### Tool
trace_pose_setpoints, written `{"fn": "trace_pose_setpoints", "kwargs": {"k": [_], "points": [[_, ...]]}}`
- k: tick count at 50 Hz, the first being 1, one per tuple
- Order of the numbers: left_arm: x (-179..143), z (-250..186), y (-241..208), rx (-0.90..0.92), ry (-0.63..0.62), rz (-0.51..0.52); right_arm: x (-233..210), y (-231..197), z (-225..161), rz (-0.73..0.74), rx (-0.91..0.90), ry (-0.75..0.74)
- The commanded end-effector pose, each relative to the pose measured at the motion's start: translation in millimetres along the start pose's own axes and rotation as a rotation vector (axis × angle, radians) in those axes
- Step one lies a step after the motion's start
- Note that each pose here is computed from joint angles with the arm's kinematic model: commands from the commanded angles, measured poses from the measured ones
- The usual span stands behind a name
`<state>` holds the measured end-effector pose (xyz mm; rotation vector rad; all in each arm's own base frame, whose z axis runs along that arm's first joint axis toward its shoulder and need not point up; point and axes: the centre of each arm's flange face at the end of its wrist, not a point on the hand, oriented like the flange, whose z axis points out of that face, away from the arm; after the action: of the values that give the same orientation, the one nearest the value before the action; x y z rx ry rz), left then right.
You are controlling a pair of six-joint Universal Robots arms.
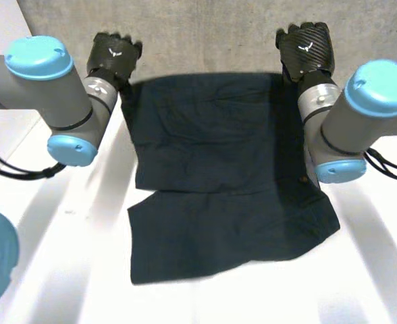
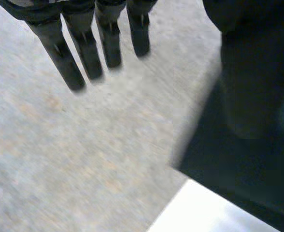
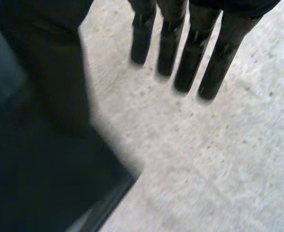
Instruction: Fold the shorts.
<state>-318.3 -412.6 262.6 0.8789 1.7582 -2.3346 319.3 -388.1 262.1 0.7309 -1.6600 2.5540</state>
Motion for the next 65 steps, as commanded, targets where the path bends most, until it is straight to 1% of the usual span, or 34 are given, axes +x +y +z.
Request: {"fn": "trace_pose_setpoints", "kwargs": {"k": [1,4,6,9,10,11,13,14,15,17,18,19,21,22,23,27,29,35,39,42,54,65], "points": [[-5,9,-14,0.087,-0.096,-0.013,-6,8,-1,-0.009,-0.026,-0.016],[3,-2,-14,0.030,-0.097,-0.021,-3,4,-16,-0.009,-0.122,-0.064],[1,-12,-19,0.001,-0.095,-0.024,3,-2,-32,-0.011,-0.201,-0.102],[0,-42,-23,-0.082,-0.050,-0.025,3,-8,-52,-0.019,-0.274,-0.174],[0,-50,-22,-0.104,-0.033,-0.025,4,-10,-67,-0.020,-0.329,-0.229],[2,-68,-21,-0.144,-0.005,-0.029,5,-10,-74,-0.019,-0.354,-0.255],[1,-87,-23,-0.173,0.012,-0.042,9,-6,-88,-0.020,-0.415,-0.300],[1,-98,-24,-0.188,0.021,-0.049,17,1,-101,-0.014,-0.478,-0.331],[5,-119,-27,-0.213,0.051,-0.071,20,3,-108,-0.011,-0.504,-0.345],[12,-142,-28,-0.237,0.086,-0.096,28,2,-122,-0.010,-0.537,-0.371],[16,-154,-28,-0.251,0.107,-0.110,34,-1,-135,-0.017,-0.551,-0.398],[22,-175,-30,-0.267,0.146,-0.136,36,-3,-142,-0.022,-0.555,-0.413],[28,-197,-29,-0.288,0.189,-0.157,42,-3,-153,-0.035,-0.560,-0.434],[31,-207,-29,-0.296,0.208,-0.165,47,0,-165,-0.051,-0.575,-0.452],[35,-225,-28,-0.312,0.245,-0.179,51,3,-171,-0.057,-0.587,-0.457],[43,-263,-20,-0.366,0.323,-0.186,66,20,-193,-0.073,-0.645,-0.472],[46,-275,-14,-0.400,0.346,-0.183,69,27,-200,-0.067,-0.666,-0.482],[61,-309,2,-0.504,0.445,-0.192,71,41,-216,-0.003,-0.675,-0.548],[67,-318,11,-0.547,0.475,-0.199,66,53,-219,0.041,-0.686,-0.585],[72,-317,19,-0.568,0.482,-0.195,59,69,-218,0.076,-0.694,-0.623],[81,-297,33,-0.543,0.449,-0.190,60,98,-201,0.035,-0.635,-0.592],[92,-274,48,-0.530,0.428,-0.187,58,117,-191,0.004,-0.641,-0.573]]}}
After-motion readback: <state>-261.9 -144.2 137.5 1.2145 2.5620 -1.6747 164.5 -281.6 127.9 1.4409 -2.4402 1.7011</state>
